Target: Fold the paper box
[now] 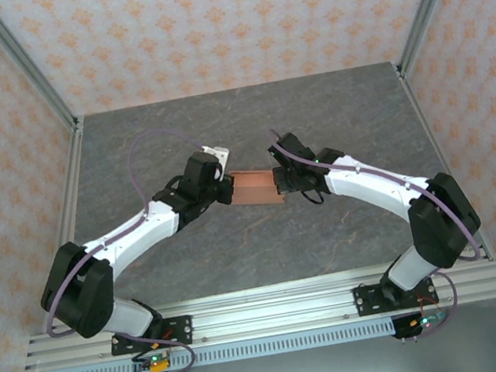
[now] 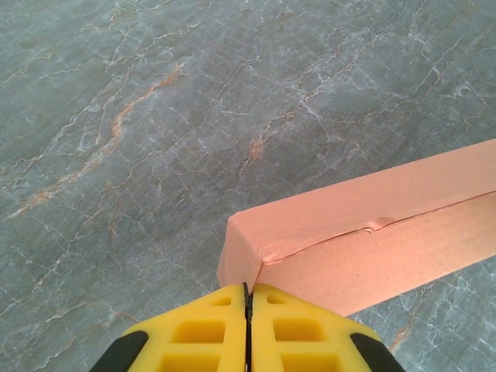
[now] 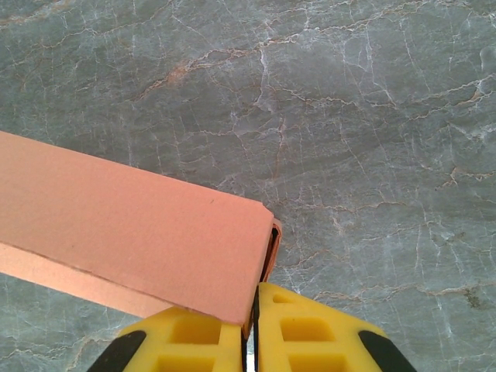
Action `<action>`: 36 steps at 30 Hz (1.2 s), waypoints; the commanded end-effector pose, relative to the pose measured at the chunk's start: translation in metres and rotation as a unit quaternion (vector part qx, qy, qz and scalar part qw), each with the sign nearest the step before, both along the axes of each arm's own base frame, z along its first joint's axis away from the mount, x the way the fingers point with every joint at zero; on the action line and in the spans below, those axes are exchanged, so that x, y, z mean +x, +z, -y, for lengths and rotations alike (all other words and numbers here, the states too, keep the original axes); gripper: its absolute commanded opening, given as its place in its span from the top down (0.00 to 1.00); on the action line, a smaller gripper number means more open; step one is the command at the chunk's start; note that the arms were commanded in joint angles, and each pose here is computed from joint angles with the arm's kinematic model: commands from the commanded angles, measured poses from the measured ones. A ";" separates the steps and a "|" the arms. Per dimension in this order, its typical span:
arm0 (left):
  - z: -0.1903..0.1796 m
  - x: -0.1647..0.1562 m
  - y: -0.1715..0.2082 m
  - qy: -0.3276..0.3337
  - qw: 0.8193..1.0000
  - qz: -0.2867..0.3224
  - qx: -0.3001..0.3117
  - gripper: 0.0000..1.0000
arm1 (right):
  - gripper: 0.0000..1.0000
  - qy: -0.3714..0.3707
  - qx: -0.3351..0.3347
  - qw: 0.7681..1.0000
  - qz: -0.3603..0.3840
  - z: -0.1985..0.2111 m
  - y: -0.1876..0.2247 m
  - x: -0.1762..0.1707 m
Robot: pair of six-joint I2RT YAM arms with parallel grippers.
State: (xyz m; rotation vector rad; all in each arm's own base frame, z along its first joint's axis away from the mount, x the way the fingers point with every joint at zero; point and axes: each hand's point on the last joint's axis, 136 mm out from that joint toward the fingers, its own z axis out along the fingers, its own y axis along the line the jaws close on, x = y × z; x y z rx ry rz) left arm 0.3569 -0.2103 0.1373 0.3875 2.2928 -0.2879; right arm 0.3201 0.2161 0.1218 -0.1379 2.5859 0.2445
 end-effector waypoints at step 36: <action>-0.007 0.020 -0.025 0.078 0.997 -0.002 0.009 0.82 | 0.86 -0.018 -0.040 0.999 -0.030 0.004 0.028 0.004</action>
